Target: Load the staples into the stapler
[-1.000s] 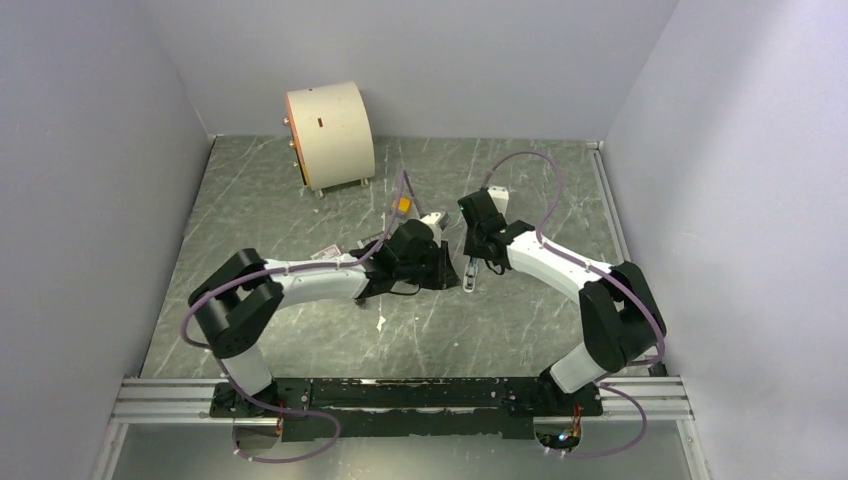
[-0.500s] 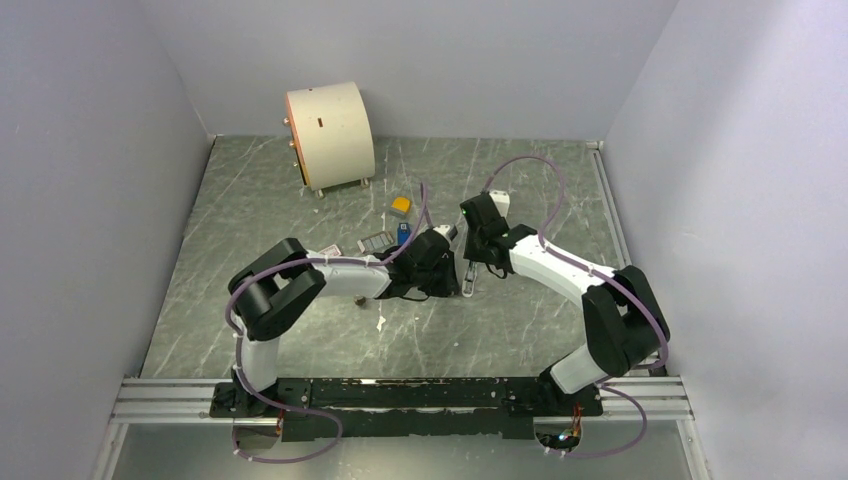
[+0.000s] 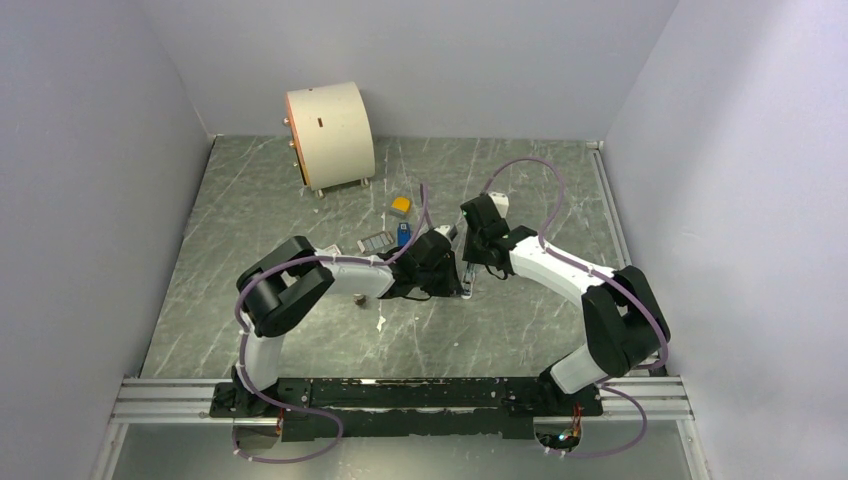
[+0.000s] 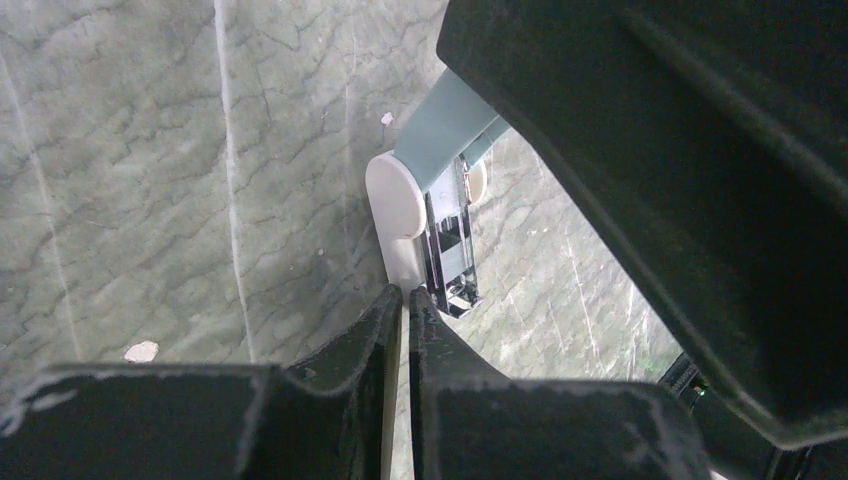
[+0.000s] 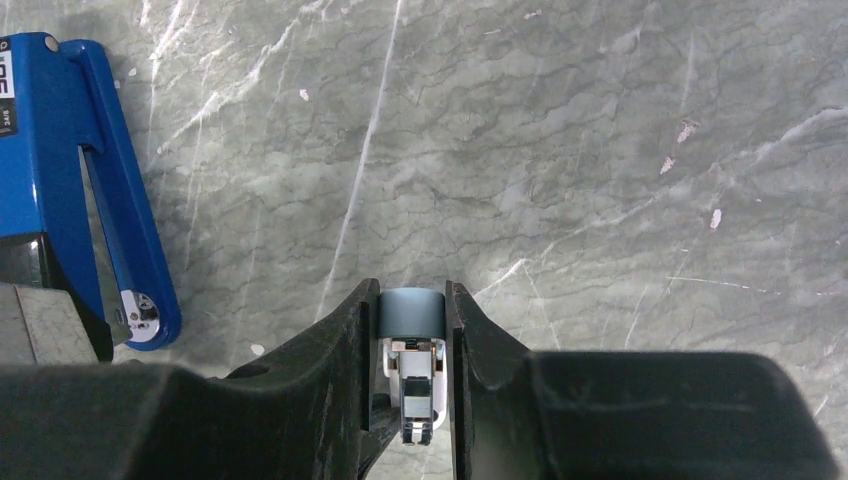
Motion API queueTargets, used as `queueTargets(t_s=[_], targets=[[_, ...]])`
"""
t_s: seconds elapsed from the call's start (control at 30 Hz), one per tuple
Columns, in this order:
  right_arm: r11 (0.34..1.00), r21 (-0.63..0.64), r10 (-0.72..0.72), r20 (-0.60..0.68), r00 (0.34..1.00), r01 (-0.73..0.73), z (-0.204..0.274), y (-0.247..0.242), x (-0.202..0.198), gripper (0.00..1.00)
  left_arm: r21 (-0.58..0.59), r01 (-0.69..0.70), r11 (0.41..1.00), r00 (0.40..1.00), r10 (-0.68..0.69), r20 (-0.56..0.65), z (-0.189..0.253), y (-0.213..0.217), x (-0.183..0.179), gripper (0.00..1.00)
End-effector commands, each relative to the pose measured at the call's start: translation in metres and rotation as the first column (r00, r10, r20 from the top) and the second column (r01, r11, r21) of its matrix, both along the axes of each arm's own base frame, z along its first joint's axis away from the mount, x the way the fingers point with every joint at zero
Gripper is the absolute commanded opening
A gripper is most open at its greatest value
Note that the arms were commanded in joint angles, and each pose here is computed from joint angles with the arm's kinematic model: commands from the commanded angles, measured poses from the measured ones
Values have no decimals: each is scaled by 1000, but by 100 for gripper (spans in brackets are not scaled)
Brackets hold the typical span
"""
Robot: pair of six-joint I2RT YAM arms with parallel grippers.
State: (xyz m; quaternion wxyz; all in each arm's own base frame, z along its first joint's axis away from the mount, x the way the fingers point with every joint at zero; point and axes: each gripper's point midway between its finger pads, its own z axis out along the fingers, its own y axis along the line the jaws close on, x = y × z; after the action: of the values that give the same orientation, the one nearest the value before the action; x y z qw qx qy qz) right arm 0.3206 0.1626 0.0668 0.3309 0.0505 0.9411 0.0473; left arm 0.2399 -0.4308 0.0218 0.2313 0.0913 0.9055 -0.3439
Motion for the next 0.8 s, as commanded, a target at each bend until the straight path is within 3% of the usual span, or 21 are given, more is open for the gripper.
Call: queueTargets(t_s=[0.0, 0.3, 0.77], targets=[[999, 50, 12, 24, 1000, -14, 8, 9, -1, 21, 25, 14, 1000, 999, -13, -36, -21, 0, -6, 10], [998, 46, 36, -15, 999, -35, -2, 17, -22, 21, 116, 1, 993, 996, 9, -84, -55, 17, -14, 9], [999, -8, 33, -59, 998, -33, -12, 17, -54, 20, 135, -23, 991, 995, 35, -93, -66, 30, -19, 8]])
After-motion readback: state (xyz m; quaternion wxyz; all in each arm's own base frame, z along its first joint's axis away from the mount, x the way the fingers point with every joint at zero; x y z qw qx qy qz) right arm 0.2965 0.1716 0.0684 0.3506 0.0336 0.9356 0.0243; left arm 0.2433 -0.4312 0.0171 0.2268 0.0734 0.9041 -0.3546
